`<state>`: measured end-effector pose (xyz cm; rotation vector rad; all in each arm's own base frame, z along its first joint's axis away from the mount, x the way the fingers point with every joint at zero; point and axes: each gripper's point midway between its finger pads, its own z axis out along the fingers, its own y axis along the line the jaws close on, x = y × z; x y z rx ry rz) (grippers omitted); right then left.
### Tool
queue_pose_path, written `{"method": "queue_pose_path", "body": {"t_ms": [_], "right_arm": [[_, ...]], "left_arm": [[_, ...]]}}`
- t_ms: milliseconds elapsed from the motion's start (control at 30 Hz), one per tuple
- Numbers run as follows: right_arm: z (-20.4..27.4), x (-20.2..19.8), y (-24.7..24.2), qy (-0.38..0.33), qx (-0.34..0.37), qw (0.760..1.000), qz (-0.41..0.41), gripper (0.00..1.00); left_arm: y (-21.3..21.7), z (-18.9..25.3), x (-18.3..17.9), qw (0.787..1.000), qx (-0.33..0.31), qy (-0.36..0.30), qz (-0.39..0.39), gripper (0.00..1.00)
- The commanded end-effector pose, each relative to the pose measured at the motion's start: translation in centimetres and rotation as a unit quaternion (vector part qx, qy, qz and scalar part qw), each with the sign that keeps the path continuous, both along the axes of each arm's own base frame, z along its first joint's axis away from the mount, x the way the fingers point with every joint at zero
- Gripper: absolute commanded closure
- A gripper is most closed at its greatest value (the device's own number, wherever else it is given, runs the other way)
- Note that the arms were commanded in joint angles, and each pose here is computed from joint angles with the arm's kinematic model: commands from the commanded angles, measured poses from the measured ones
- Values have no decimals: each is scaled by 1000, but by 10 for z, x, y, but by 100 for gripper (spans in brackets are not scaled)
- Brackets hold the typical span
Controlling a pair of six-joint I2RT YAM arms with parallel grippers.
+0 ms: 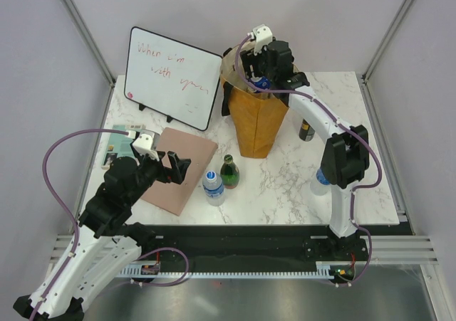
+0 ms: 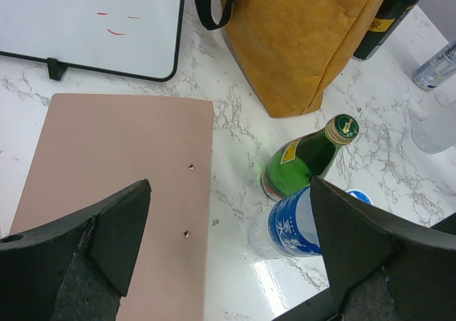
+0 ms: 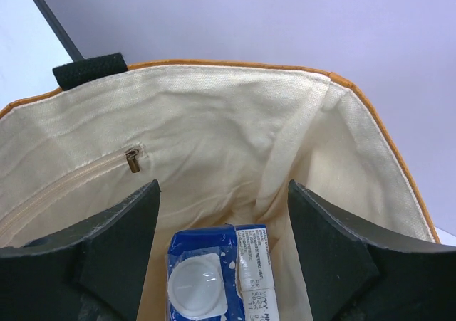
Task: Place the beverage into the canvas bag
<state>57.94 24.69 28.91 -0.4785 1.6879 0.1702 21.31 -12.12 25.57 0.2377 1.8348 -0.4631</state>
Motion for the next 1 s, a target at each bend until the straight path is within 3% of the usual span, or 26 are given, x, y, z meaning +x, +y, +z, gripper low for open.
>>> {"method": "queue_pose_path", "body": {"t_ms": [0,233,400,633,833,967], "right_arm": [[50,-4,-8,-45,14,999,-10,20],[75,-11,-9,-54,27,998,-7,16],[120,-29,-8,-70,65,995,8,16],[167,-79,-29,-54,142,988,-13,16],[153,-135,-76,24,197,974,-113,18],[123,-168,-107,69,181,965,-175,18]], "left_arm": [[-2,11,2,1000,-4,-23,-5,1],[-2,10,2,1000,-3,-22,-5,1],[-2,10,3,1000,-3,-22,-4,1],[-2,10,3,1000,-3,-22,-4,1],[-3,10,2,1000,-3,-22,-6,1],[-3,10,2,1000,-4,-21,-9,1]]}}
